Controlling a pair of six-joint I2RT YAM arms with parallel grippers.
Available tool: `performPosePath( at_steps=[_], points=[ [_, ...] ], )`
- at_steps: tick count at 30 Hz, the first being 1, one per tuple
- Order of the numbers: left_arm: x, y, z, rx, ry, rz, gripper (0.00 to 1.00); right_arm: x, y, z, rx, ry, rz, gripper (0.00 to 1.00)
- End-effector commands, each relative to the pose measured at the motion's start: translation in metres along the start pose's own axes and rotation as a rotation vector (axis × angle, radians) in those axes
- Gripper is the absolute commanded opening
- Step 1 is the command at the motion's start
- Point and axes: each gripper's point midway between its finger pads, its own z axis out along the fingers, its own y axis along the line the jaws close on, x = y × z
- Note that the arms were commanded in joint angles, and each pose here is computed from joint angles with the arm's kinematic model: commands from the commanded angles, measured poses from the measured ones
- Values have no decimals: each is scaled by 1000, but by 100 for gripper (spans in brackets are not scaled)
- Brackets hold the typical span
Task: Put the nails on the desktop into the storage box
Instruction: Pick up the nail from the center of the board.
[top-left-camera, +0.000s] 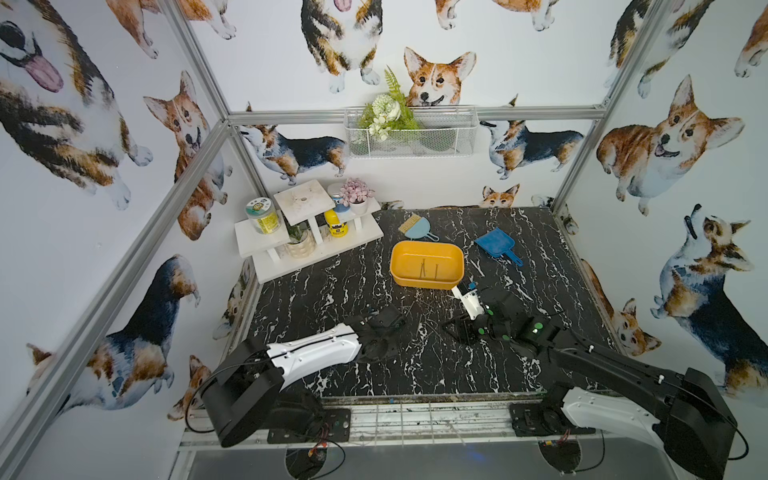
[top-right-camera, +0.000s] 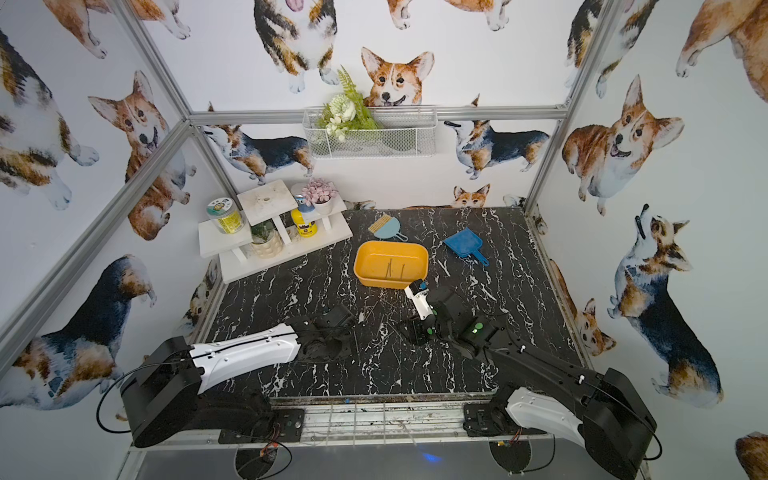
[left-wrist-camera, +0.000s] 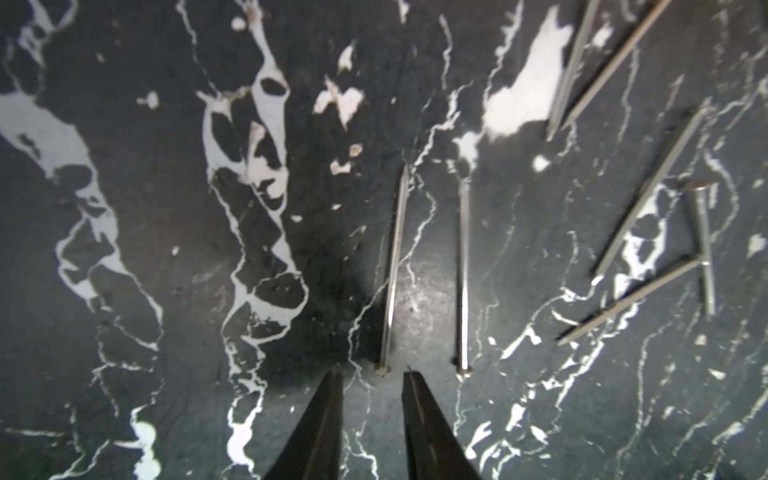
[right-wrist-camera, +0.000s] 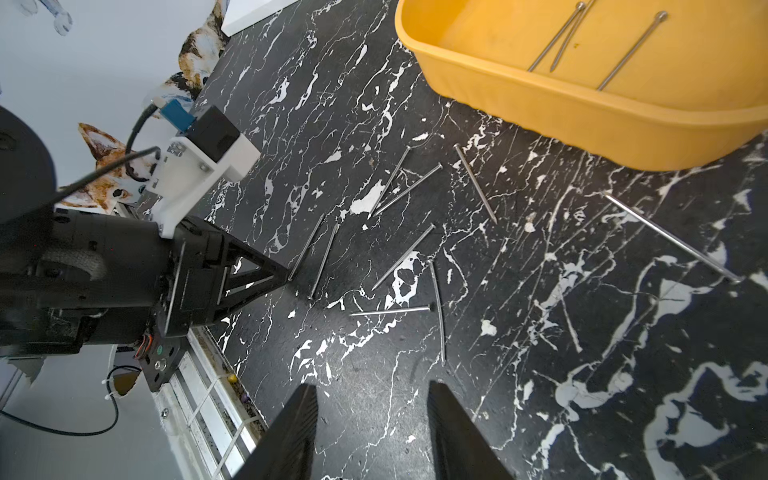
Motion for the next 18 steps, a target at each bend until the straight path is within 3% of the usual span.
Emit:
performPosePath(
  at_steps=[1, 18],
  points=[
    [-6, -5, -1, -1, -18, 19, 31, -7, 4, 0, -17, -30, -5, 49],
    [-4, -2, 6, -65, 9, 72, 30, -9, 5, 0, -19, -34, -5, 49]
  ],
)
